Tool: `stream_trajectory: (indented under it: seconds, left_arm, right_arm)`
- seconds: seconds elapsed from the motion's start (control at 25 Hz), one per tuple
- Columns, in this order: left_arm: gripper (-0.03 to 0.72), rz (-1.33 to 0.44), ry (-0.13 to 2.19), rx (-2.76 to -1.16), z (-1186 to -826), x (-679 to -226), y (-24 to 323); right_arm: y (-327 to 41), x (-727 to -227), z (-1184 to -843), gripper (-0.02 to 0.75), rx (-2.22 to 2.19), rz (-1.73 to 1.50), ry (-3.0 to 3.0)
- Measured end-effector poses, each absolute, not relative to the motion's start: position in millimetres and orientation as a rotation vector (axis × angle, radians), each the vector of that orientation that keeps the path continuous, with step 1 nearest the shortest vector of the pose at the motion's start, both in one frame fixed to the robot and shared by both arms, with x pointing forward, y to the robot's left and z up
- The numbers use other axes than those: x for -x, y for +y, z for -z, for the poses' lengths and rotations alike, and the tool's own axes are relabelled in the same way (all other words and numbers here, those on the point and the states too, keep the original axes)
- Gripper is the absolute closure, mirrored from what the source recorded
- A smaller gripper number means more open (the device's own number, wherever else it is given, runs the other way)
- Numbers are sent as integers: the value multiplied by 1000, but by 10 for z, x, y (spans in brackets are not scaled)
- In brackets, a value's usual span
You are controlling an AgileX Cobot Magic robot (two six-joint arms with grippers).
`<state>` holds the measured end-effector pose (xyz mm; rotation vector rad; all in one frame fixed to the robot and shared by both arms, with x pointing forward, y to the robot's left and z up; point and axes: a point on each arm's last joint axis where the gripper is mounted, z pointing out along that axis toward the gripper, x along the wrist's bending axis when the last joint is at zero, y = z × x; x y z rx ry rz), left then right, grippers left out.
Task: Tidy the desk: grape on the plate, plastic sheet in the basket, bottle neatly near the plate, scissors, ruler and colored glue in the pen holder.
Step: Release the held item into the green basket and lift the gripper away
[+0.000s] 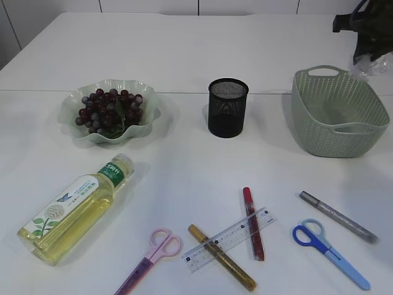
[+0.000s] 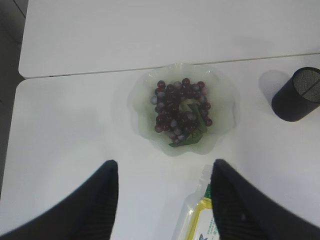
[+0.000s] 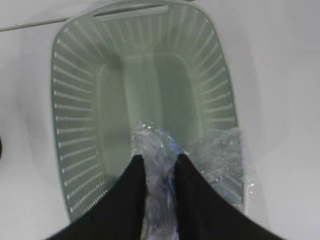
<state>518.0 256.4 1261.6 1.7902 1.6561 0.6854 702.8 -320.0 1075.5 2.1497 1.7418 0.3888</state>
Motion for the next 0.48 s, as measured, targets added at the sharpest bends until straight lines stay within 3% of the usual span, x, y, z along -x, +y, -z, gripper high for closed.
stream_trajectory:
  seconds: [0.24, 0.48]
  left_arm:
    - [264, -685, 1656, -1790, -12616, -5180, 2564]
    - [265, -685, 1656, -1790, -12616, -5180, 2564]
  right_arm:
    - [-3206, -7114, -10653, 330, -2138, -414, 1738]
    - [-3203, -7134, -10611, 266, -2142, -412, 1744]
